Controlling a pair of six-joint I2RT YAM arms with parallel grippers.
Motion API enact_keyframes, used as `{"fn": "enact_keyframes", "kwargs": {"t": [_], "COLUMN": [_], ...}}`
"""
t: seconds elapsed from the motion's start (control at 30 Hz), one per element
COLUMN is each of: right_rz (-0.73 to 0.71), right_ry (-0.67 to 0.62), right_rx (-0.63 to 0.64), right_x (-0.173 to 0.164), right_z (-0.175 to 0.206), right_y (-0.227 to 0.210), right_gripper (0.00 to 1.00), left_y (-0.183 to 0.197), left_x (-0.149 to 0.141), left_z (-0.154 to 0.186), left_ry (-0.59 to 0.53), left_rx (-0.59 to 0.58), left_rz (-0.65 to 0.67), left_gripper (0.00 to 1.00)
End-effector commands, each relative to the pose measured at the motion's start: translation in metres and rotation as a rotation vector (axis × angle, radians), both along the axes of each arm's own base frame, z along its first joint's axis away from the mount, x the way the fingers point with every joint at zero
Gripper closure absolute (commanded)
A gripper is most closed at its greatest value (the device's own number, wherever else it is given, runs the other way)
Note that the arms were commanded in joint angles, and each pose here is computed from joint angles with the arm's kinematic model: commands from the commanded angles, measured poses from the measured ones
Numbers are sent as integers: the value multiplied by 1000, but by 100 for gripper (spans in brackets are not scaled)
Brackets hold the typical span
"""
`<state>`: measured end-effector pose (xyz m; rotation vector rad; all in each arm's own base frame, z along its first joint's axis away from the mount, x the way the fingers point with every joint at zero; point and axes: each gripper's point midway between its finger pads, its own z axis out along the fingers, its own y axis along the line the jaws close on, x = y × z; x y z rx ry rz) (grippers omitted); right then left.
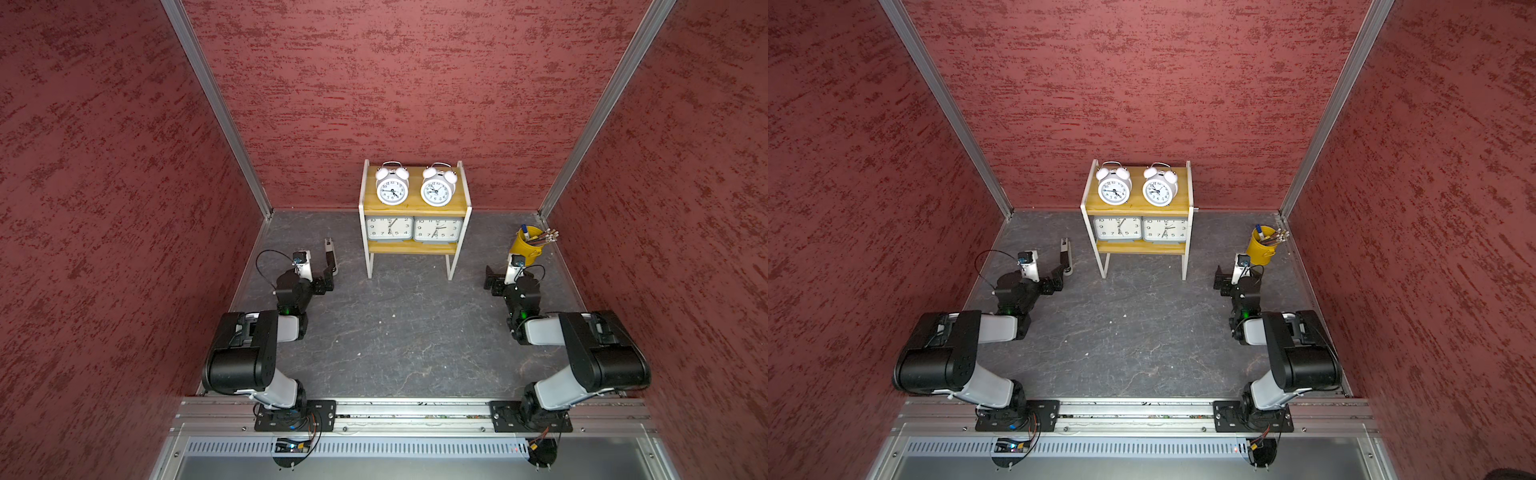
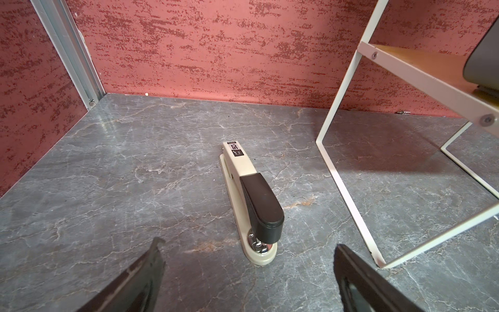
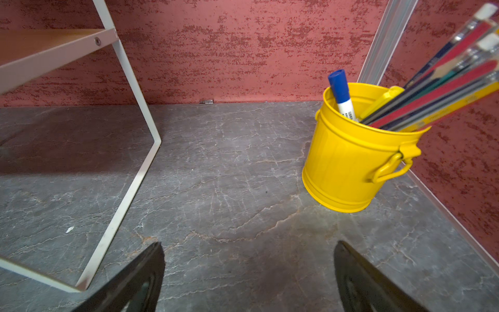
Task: Place the alarm clocks on the shelf by style
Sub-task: Reset both arms
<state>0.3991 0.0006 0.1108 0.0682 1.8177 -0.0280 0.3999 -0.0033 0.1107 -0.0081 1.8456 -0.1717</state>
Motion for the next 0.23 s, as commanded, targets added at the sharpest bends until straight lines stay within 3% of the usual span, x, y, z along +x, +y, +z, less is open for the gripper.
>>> {"fn": "enact_keyframes", "kwargs": {"t": [0.0,0.2], "right_rz": [-22,-22], "right_ry": [-22,-19], "right_rx": [2,2], "right_x": [4,4], "right_z": [8,7], "right_y": [-5,-5], "right_gripper": [2,2], "left_y": [2,1], "left_x": [1,1], "left_z": [5,5], "left_ry": [-22,-21], "left_rx": [10,10], "left_rz": [6,6], "left_gripper": [0,0]}}
